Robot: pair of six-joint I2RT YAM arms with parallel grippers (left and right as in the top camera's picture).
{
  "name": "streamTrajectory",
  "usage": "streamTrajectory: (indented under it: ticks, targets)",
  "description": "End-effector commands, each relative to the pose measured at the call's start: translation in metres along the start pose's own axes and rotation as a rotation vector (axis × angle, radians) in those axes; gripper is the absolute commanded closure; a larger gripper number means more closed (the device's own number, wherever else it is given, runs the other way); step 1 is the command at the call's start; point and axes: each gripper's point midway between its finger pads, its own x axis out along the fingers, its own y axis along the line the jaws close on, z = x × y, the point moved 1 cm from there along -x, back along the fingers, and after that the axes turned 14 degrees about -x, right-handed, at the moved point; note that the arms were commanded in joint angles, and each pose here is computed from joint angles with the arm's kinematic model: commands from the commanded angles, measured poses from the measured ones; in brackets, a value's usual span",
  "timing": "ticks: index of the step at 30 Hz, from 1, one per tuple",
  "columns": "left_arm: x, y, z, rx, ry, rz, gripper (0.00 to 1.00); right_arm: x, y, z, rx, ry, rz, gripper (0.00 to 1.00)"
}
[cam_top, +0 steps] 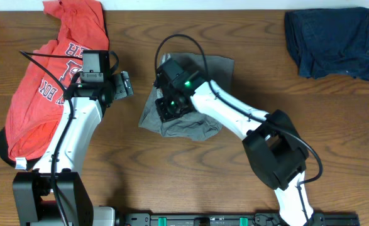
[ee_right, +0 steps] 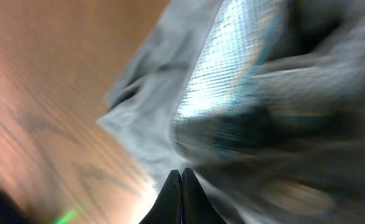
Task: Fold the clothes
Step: 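Press the folded grey shorts down with the right gripper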
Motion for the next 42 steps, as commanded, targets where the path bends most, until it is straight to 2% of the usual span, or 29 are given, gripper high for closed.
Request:
streamTrajectory:
  ticks: [1,6,10,18,21,23,25,28,33,36,40,42]
  targets:
    - [-0.001,0.002,0.001,0.001,-0.003,0.002,0.09,0.016,-0.006,-0.009,0.083,0.041,-0.001,0.99]
    - [-0.001,0.002,0.001,0.002,-0.001,0.003,0.09,0.01,-0.013,-0.004,0.112,0.03,0.06,0.99]
    - [-0.001,0.003,-0.001,0.002,0.007,0.008,0.08,-0.003,-0.009,0.004,0.064,0.01,0.121,0.99]
    - [-0.001,0.004,-0.002,0.004,0.013,0.012,0.08,-0.095,0.007,0.026,-0.069,-0.096,0.109,0.99]
    - [-0.001,0.004,-0.002,0.003,0.013,0.012,0.08,-0.121,0.001,0.024,-0.095,-0.126,0.034,0.9]
    - [-0.001,0.004,-0.002,0.003,0.014,0.011,0.08,-0.128,-0.019,0.018,-0.068,-0.109,-0.073,0.85]
    - [-0.001,0.004,-0.002,0.003,0.014,0.011,0.08,-0.125,-0.037,0.014,-0.044,-0.086,-0.136,0.81]
    - [-0.001,0.004,-0.002,0.003,0.014,0.011,0.09,-0.107,-0.058,0.003,-0.004,-0.026,-0.162,0.8]
    - [-0.001,0.004,-0.004,0.004,0.019,0.015,0.08,-0.065,-0.086,-0.019,0.054,0.098,-0.164,0.89]
    - [-0.001,0.004,-0.004,0.004,0.019,0.015,0.08,-0.048,-0.098,-0.031,0.067,0.16,-0.165,0.9]
    - [-0.001,0.004,-0.004,0.004,0.018,0.015,0.08,-0.04,-0.12,-0.045,0.096,0.218,-0.223,0.87]
    - [-0.001,0.004,-0.004,0.004,0.019,0.015,0.08,-0.039,-0.134,-0.053,0.124,0.24,-0.267,0.82]
